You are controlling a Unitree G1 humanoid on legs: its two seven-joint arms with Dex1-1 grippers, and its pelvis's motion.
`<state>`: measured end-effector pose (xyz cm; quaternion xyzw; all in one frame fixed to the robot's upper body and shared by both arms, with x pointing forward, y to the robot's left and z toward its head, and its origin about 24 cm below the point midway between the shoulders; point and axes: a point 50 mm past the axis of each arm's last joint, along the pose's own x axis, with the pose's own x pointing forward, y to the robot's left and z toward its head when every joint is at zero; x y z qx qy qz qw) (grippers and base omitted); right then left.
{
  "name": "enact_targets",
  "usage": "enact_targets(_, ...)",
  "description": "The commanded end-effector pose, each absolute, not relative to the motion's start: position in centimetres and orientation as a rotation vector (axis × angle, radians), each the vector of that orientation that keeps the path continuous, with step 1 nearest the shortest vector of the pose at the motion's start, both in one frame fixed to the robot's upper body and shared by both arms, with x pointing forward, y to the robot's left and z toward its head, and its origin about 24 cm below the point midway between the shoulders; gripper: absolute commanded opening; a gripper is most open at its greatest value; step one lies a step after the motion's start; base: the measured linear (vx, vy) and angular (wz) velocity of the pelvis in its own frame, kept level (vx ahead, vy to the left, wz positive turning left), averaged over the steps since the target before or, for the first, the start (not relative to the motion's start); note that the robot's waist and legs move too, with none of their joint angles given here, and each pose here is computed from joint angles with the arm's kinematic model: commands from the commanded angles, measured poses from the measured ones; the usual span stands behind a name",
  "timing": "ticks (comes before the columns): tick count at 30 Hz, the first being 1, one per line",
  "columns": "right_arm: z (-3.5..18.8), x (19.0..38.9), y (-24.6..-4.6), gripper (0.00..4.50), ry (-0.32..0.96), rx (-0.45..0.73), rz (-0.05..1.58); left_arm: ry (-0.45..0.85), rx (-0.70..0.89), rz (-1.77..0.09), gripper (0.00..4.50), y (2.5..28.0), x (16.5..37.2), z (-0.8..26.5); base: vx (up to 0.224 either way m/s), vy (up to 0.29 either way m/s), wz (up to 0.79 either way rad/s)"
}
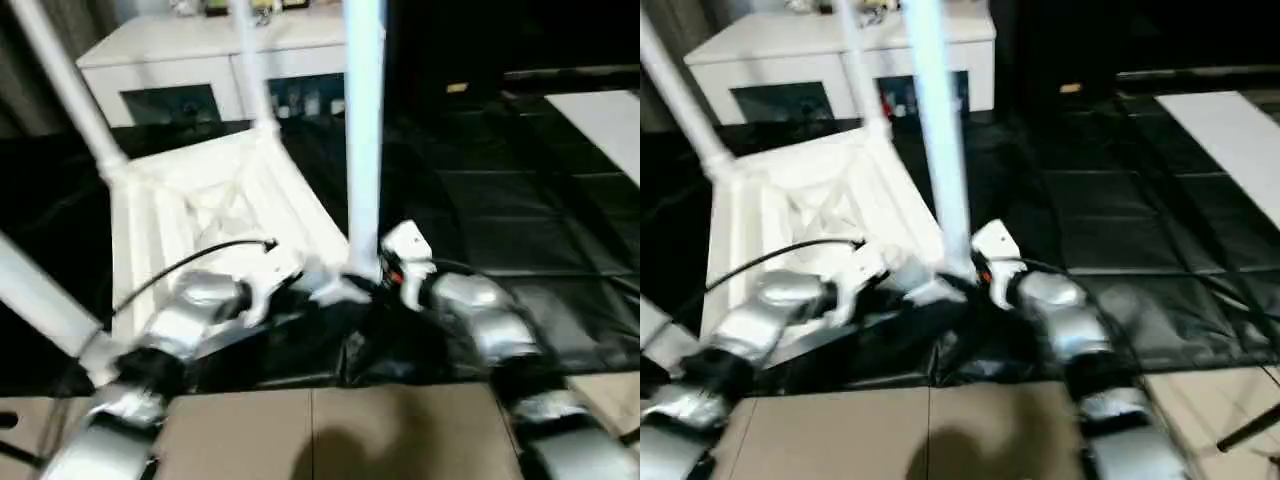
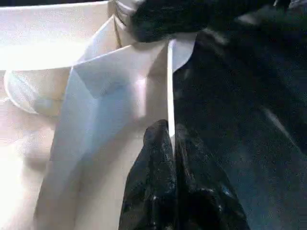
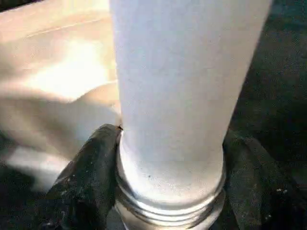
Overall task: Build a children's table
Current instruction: Rotate leg to tighten
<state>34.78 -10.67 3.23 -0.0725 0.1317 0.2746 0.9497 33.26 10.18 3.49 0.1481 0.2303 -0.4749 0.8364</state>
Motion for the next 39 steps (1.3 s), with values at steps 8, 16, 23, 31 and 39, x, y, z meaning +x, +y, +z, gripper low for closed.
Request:
enact_targets(8, 2.3, 34.9, -6.8, 2.70, 0.328, -0.088, 0.444, 0.477, 0.327, -0.878, 0.00, 6.0, 34.4, 3.6, 0.000, 0.000, 0.00)
enact_targets(16, 4.2, 35.3, -9.0, 3.87, 0.210, -0.115, 0.612, 0.489, 0.374, -1.022, 0.00, 7.7, 33.3, 3.0, 0.000, 0.000, 0.00)
enact_targets(23, 4.4, 33.0, -13.3, 3.87, 0.251, -0.244, 0.991, 0.478, 0.373, -1.307, 0.00, 9.6, 30.8, 2.6, 0.015, -0.005, 0.03)
enact_targets(31, 4.8, 31.0, -15.3, 3.87, 0.331, -0.230, 1.221, 0.476, 0.341, -1.395, 0.00, 11.2, 29.7, 2.9, 0.020, 0.001, 0.01)
enact_targets(39, 5.0, 31.2, -15.5, 3.87, 0.345, -0.264, 1.229, 0.488, 0.349, -1.406, 0.00, 11.9, 29.5, 3.1, 0.000, 0.000, 0.00)
